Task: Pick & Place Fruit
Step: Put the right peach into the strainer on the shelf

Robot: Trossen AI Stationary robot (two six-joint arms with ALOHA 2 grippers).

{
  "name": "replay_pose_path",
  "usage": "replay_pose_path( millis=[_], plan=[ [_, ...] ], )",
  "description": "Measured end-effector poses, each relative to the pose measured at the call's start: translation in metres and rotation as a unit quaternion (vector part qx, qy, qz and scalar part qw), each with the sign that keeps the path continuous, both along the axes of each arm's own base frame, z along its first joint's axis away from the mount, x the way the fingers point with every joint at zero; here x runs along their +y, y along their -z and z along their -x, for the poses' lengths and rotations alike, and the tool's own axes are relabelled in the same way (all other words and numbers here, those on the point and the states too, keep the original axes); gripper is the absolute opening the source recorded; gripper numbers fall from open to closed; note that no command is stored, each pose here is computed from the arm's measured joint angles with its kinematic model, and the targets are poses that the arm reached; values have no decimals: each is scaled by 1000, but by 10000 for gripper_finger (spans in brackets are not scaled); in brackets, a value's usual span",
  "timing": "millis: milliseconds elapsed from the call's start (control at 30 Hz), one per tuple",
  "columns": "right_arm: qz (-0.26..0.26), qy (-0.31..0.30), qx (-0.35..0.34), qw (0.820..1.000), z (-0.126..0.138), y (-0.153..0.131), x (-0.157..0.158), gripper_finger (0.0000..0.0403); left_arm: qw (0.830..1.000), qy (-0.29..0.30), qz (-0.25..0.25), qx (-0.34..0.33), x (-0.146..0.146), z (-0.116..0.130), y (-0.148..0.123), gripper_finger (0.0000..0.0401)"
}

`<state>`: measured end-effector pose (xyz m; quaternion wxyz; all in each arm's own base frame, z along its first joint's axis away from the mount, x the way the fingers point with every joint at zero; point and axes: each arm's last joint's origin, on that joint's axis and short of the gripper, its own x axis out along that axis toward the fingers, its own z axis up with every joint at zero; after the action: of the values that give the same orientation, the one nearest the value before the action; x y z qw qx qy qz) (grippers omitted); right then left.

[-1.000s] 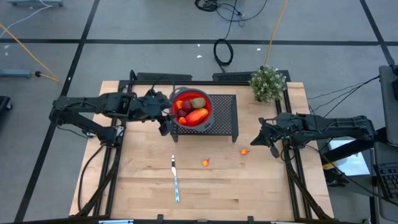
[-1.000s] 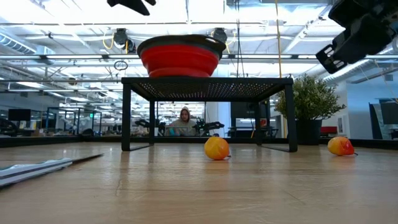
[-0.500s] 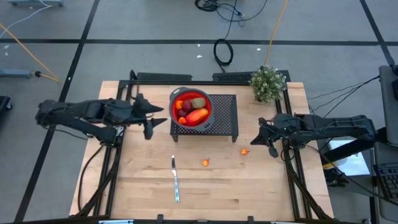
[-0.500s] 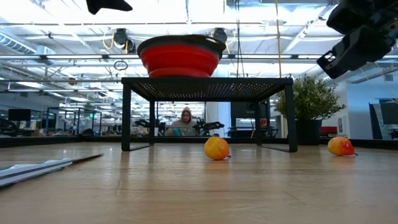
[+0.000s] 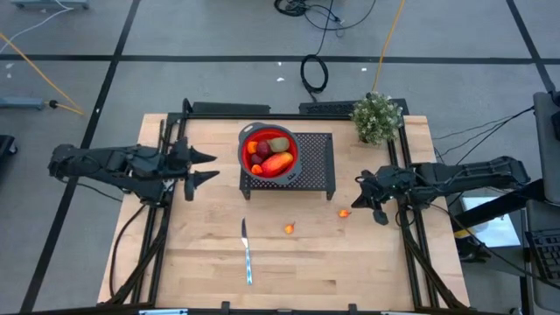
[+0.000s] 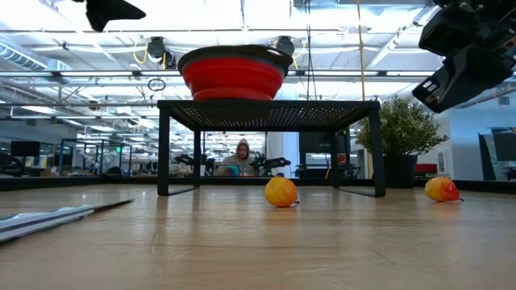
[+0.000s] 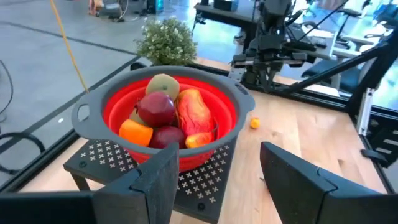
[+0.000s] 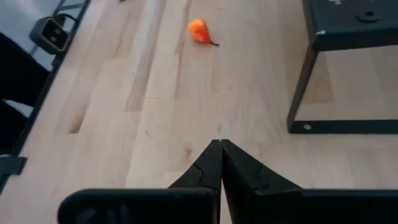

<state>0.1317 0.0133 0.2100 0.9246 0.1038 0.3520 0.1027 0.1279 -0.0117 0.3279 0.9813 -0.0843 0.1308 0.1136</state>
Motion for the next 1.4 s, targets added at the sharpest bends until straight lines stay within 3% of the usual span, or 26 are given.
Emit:
replay_pose_path(
  millis=[300,600,1000,1400],
  plan=[
    [27,19,12,999,2,-21,8,0,999,17,-5,-27,1,24,16,223],
    [26,12,63,998,-9,-42,18,0,997,28,-4,-70,1,27,51,223],
    [49,-15,161,986,-33,-28,31,0,996,38,3,-80,1,28,87,223],
    [60,-10,219,974,-43,-13,34,7,996,38,0,-77,1,28,89,223]
  ],
)
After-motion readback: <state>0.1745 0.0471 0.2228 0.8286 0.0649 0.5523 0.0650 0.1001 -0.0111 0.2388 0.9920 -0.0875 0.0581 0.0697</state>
